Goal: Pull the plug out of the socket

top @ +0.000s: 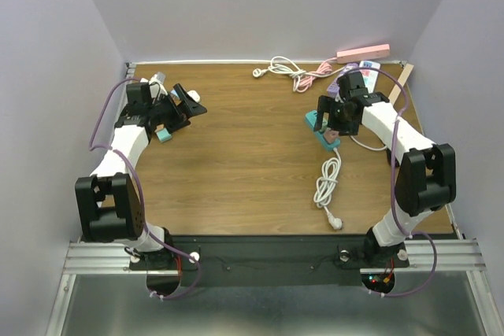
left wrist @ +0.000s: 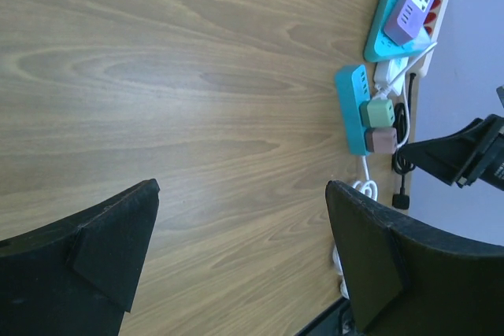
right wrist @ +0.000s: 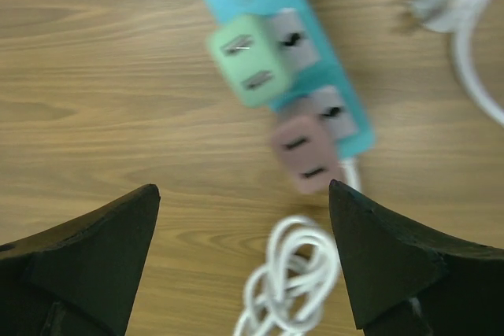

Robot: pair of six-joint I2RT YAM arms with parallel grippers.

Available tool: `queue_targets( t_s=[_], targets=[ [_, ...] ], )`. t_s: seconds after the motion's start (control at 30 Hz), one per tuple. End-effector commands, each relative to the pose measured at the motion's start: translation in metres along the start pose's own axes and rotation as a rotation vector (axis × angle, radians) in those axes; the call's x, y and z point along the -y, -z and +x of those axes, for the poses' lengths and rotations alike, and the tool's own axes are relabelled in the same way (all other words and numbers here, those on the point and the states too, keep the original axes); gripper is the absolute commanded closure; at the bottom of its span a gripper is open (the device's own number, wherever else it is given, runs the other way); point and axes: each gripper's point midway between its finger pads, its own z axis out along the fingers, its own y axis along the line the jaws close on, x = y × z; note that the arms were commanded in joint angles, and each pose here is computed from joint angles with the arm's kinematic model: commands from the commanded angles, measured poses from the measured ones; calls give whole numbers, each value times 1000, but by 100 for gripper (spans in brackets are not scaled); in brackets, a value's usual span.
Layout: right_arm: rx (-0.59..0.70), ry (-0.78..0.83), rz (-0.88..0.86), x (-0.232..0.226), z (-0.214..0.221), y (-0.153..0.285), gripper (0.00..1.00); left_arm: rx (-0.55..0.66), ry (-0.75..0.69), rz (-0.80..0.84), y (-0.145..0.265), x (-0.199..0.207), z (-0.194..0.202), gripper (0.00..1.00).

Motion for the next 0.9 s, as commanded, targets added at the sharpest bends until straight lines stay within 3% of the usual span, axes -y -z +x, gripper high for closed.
queue_targets(
  t_s=[0.0, 0.23, 0.53, 0.87],
  targets=[
    [107, 119, 207, 38, -19, 14, 6, 25, -36, 61, 10, 15, -1, 1],
    [91, 167, 210, 41, -18, 5, 5, 34, -29, 62, 13, 14, 4, 1],
    [-14, 193, 170, 39, 2, -44, 5, 19, -11, 57, 9, 7, 13, 1],
    [-30, 234, 79, -2, 4, -65, 9, 1, -6, 43, 10, -1, 25, 1]
  ],
)
